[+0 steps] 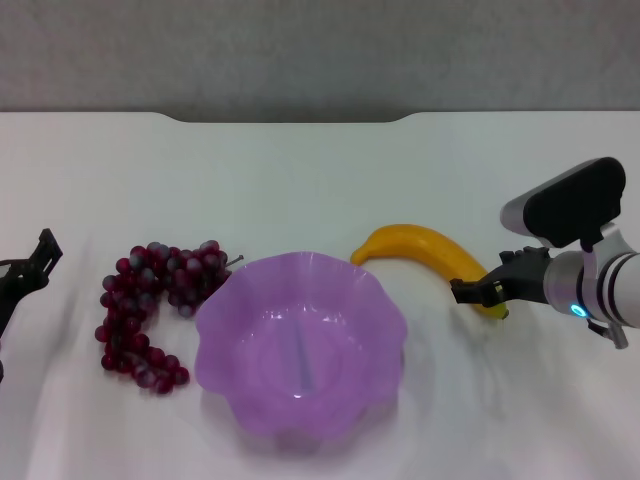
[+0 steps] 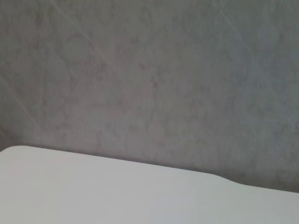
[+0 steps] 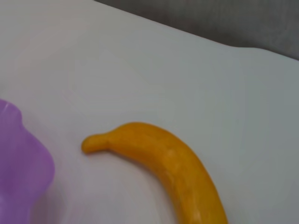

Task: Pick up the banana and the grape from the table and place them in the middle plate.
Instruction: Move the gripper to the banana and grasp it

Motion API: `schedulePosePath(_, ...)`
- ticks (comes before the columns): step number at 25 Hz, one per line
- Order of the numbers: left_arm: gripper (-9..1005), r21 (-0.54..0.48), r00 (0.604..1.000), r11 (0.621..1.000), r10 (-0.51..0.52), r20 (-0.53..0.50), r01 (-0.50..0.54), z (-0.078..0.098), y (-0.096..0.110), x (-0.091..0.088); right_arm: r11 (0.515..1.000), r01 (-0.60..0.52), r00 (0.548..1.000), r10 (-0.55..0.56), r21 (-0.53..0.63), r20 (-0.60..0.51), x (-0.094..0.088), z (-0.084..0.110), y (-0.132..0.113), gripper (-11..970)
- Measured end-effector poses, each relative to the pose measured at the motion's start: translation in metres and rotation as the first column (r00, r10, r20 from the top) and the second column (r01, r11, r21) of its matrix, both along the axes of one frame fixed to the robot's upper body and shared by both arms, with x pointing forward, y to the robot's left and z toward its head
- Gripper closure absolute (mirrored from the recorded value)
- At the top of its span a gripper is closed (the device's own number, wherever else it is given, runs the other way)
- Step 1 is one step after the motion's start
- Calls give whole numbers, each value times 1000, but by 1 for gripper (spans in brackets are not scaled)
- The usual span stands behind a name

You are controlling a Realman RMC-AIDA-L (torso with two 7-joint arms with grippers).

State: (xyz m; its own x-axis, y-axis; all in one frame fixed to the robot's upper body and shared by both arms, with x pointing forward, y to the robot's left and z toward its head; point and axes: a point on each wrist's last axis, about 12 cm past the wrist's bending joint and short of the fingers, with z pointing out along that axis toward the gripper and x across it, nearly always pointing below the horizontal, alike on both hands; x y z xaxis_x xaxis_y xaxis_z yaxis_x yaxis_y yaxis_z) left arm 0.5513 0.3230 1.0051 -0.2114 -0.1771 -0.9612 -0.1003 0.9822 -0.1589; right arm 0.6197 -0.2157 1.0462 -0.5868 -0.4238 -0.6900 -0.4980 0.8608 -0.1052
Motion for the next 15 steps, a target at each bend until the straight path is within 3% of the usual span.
schedulePosePath(15, 181, -1, 1000, 1000, 0, -1, 0, 0, 0, 0, 998, 28, 999, -27, -50, 19, -6, -16, -9, 86)
